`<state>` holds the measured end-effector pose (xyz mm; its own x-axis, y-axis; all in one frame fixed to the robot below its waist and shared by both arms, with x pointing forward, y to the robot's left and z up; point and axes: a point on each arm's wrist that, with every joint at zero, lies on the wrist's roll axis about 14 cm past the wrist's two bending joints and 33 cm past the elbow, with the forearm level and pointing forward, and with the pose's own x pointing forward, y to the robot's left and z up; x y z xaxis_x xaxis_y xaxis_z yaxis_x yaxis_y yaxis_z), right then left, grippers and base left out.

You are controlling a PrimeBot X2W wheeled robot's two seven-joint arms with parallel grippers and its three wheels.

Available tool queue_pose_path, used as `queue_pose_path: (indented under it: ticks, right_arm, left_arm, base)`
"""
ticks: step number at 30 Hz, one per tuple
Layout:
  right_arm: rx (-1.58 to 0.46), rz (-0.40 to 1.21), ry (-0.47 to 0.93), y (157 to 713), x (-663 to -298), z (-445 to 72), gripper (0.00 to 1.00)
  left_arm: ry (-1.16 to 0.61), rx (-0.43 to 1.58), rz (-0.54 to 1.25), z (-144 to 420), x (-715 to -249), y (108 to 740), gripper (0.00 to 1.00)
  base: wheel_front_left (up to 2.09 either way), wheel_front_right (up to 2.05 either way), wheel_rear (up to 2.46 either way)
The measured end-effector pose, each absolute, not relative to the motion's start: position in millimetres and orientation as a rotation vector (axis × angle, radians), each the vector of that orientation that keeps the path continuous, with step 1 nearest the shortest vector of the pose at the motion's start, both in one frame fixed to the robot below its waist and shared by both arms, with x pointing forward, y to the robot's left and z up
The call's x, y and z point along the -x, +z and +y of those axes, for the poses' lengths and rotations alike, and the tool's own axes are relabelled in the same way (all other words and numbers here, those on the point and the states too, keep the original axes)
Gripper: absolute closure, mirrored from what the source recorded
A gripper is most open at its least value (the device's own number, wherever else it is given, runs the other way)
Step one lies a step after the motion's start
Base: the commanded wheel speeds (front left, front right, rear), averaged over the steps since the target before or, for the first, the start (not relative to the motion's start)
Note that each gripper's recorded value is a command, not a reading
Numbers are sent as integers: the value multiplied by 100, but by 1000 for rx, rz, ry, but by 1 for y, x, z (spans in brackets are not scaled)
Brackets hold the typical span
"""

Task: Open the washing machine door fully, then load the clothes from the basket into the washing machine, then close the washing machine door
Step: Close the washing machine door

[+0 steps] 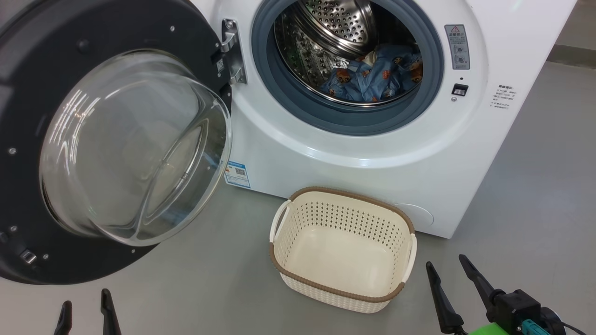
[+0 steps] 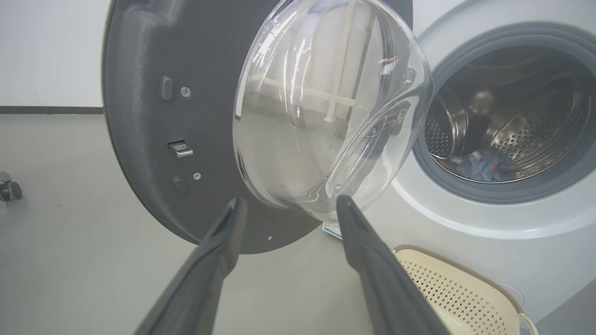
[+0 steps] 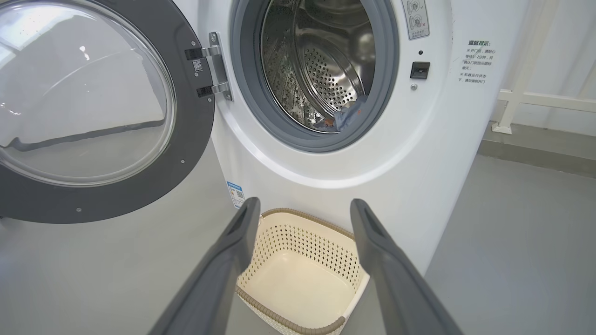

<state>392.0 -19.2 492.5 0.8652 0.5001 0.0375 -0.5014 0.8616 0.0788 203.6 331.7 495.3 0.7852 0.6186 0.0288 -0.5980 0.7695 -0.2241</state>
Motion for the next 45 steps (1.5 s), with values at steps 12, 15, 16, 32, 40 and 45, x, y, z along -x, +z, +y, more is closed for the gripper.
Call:
queue_pose_path:
  ticks: [12, 15, 16, 32, 40, 45]
  right_arm:
    - [-88, -13, 518, 491, -392, -22, 0]
    - [-89, -12, 517, 491, -393, -22, 0]
    - [-90, -13, 517, 491, -393, -22, 0]
    - [-94, -4, 517, 488, -394, -21, 0]
    - [-103, -5, 516, 489, -394, -21, 0]
    - [-105, -3, 515, 488, -394, -22, 0]
  left_arm:
    - [643, 220, -91, 327, -208, 492, 100]
    - [641, 219, -88, 326, -209, 491, 100]
    - [641, 221, -87, 326, -209, 491, 100]
    - [759, 432, -370, 396, -193, 534, 100]
    - [791, 574, -576, 445, -187, 572, 100]
    - [798, 712, -676, 480, -186, 593, 100]
  base:
    - [0, 0, 0]
    - [0, 0, 0]
    - [0, 0, 0]
    - [0, 0, 0]
    - [0, 0, 0]
    - [0, 0, 0]
